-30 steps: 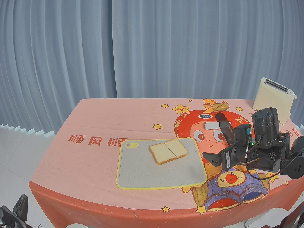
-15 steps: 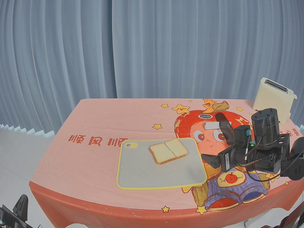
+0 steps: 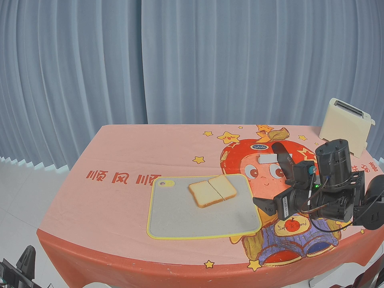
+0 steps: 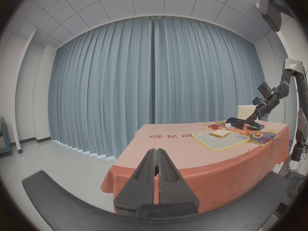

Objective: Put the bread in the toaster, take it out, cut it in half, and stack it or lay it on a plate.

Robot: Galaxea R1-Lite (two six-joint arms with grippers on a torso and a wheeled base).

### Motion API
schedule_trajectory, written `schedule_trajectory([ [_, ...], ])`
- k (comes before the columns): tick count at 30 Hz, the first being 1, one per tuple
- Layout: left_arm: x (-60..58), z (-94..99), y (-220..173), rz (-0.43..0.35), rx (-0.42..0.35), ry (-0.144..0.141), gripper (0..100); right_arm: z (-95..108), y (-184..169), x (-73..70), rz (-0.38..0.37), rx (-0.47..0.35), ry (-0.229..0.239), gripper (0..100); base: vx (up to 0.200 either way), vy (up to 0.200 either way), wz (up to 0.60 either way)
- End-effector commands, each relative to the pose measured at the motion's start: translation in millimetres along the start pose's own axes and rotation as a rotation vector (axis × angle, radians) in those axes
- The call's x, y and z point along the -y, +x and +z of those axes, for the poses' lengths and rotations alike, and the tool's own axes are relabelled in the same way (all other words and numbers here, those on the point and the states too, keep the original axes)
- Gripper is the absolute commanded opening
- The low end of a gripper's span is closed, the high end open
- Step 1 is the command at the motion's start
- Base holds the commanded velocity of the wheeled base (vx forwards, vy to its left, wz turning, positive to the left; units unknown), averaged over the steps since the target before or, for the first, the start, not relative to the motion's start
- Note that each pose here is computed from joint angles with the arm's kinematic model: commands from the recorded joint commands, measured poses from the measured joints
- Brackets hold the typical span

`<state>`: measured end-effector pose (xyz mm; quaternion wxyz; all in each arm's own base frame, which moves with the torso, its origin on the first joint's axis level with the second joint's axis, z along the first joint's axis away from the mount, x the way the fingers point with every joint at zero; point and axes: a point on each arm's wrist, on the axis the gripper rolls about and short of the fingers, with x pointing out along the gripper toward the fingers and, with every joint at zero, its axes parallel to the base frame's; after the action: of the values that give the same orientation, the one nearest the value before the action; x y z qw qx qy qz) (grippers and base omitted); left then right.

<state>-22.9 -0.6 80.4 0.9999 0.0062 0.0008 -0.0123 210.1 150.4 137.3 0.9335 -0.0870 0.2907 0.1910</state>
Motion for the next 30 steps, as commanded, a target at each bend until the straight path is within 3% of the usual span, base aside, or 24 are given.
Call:
schedule_trajectory([
  [1,0.0,-4.7,0.5,0.0,-0.008,0.0,0,-1.8,3.6,-3.6,0.006,-0.012,-0.008,100,0.0,0.0,0.0],
  [5,0.0,-4.7,0.5,0.0,-0.008,0.0,0,-2.7,12.6,-18.2,-0.018,-0.023,-0.03,100,0.0,0.0,0.0],
  [10,0.0,-4.7,0.5,0.0,-0.008,0.0,0,-0.7,23.9,-24.2,-0.046,-0.032,0.014,100,0.0,0.0,0.0],
  [22,0.0,-4.7,0.5,0.0,-0.008,0.0,0,24.0,43.6,-17.4,-0.083,0.007,0.044,100,0.0,0.0,0.0],
  [30,0.0,-4.7,0.5,0.0,-0.008,-0.002,0,32.0,62.6,-17.0,-0.097,0.006,0.035,100,0.0,0.0,0.0],
])
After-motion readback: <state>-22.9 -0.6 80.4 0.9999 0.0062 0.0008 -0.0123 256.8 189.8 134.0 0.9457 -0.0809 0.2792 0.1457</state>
